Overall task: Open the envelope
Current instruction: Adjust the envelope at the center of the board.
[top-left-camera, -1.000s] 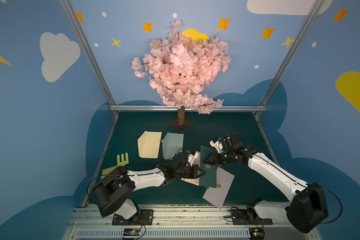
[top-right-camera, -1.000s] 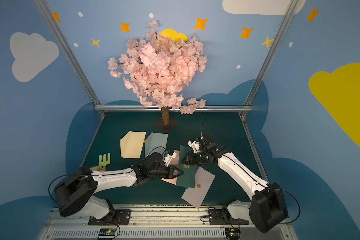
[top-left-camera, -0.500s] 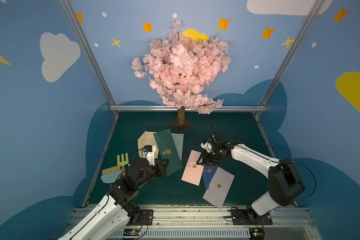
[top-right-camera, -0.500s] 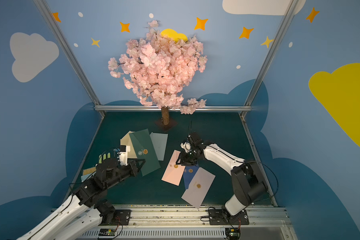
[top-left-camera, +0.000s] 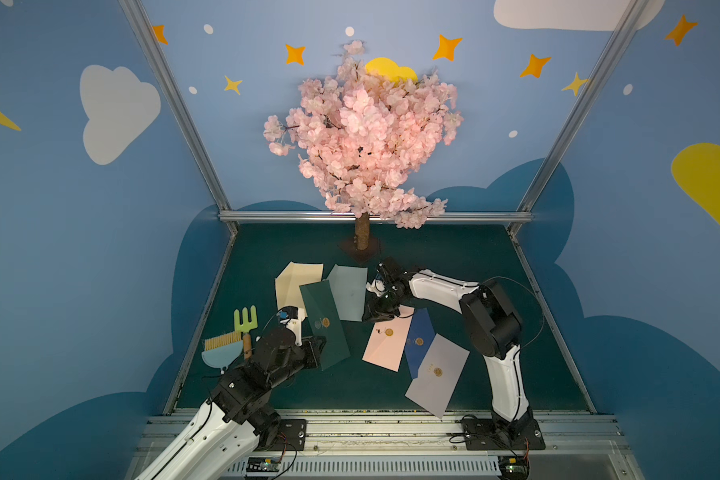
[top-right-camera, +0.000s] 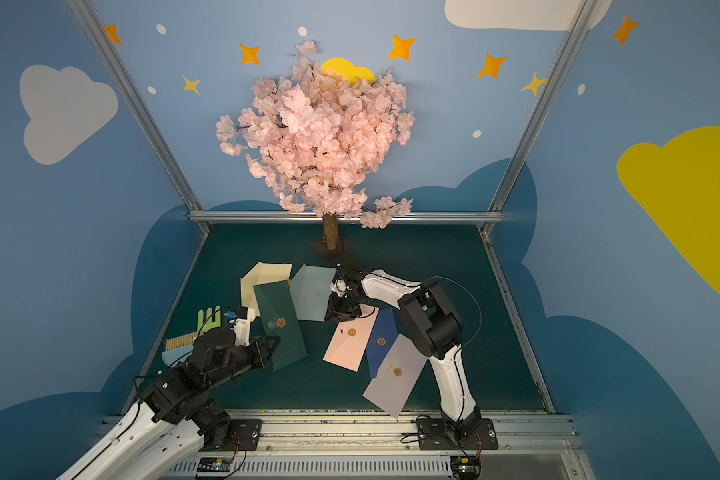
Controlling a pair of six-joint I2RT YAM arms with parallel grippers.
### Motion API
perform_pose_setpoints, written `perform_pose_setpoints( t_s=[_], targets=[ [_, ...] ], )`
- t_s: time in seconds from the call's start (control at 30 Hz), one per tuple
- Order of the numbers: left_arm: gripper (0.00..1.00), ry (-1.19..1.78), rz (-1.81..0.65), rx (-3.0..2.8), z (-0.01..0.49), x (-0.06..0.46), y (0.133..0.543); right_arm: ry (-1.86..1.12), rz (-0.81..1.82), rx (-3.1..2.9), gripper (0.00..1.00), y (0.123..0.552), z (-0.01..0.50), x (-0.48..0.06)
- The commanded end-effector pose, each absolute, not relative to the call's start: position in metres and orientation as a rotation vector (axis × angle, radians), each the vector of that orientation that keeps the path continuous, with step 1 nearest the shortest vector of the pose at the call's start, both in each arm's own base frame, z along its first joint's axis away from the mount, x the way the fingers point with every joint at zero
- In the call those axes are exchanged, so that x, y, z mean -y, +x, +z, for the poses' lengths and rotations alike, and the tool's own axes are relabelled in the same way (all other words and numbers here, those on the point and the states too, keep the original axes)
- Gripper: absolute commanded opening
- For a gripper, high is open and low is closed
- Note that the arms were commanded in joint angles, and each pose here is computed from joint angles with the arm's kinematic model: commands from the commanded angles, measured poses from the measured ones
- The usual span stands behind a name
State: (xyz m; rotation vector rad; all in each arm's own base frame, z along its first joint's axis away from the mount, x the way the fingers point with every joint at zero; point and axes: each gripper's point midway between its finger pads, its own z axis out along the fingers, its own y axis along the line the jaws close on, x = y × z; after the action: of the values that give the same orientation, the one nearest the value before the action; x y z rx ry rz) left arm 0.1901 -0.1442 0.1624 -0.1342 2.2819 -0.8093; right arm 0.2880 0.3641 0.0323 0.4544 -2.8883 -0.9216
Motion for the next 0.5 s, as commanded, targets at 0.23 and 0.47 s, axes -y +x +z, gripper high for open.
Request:
perform_pose_setpoints(
  t_s=[0.23, 0.47],
  targets=[
    [0.03, -0.113, -0.856, -2.270, 0.165, 0.153, 0.200, 0.312, -0.750, 2.886, 0.42, 0.262, -0.006, -0.304],
    [0.03, -0.108, -0.863, -2.266, 0.169, 0.153, 0.202, 0.190, -0.715, 2.937, 0.43, 0.285, -0.004, -0.266]
  ],
)
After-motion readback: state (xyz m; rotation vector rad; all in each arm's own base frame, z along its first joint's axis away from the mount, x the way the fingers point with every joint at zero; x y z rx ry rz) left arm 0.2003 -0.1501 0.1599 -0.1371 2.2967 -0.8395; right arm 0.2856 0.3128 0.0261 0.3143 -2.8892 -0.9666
